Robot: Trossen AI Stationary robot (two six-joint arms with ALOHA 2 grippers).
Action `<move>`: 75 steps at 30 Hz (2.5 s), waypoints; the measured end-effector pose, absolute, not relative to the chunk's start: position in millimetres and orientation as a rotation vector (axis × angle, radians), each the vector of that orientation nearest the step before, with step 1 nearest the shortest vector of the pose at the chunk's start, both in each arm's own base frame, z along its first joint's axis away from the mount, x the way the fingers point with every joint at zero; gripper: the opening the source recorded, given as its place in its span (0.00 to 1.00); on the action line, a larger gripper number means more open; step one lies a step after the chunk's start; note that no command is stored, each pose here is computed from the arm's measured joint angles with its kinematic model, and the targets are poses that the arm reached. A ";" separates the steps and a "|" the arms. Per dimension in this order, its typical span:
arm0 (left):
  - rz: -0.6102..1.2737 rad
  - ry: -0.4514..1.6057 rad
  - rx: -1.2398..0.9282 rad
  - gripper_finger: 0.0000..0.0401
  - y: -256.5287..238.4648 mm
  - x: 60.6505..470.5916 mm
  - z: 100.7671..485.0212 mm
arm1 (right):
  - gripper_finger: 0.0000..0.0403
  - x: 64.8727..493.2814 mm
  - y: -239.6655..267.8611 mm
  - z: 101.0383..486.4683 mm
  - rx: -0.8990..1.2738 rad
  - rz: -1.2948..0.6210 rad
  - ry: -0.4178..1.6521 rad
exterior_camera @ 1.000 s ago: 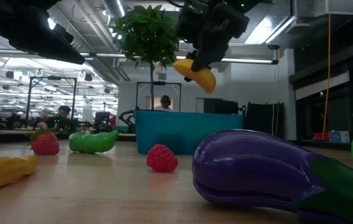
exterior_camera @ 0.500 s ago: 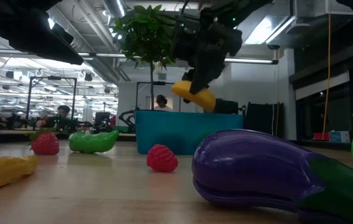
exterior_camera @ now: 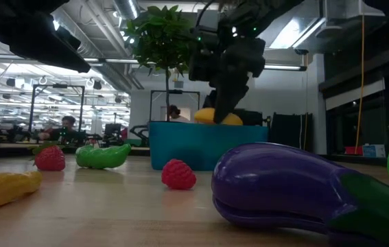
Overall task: Pick and placing Produce into tupperware
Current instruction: Put the yellow banana into the blue bin, then put the green pea into the blue bin
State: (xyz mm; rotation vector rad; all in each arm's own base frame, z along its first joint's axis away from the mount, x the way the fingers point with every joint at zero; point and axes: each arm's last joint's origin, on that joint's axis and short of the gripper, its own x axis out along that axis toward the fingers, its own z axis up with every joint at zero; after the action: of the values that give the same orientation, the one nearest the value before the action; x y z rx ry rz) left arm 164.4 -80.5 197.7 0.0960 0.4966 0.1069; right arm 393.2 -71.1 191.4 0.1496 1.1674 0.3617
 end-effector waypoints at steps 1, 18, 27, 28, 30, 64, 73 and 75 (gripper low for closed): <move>0.107 0.497 0.096 0.02 -80.5 164.4 197.8 | 0.37 394.0 -71.3 188.4 0.151 0.362 1.173; 0.107 0.497 0.096 0.08 -80.4 164.4 197.7 | 0.37 398.6 -69.5 155.4 0.211 0.367 1.271; 0.107 0.498 0.097 0.12 -80.4 164.4 197.6 | 0.48 398.8 -69.3 155.5 0.235 0.349 1.274; 0.107 0.498 0.097 0.12 -80.4 164.4 197.6 | 0.49 398.7 -69.1 155.6 0.237 0.348 1.276; 0.107 0.498 0.097 0.13 -80.4 164.4 197.6 | 0.50 399.0 -67.9 155.7 0.255 0.336 1.281; -0.009 0.471 0.090 0.07 -96.1 148.8 203.5 | 0.51 388.8 -28.3 269.6 0.044 0.392 0.789; -0.106 0.399 0.050 0.01 -100.4 130.4 218.2 | 0.51 343.6 -22.6 242.9 0.075 0.349 0.567; -0.109 0.393 0.045 0.00 -99.9 129.4 219.5 | 0.51 333.6 -21.5 237.5 0.074 0.346 0.519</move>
State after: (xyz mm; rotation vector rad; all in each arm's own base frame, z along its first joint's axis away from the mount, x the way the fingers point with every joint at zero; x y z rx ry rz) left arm 129.4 -99.9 219.5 0.0446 0.3926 -0.1090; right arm 333.6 -21.5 237.5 0.0744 0.5187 0.3457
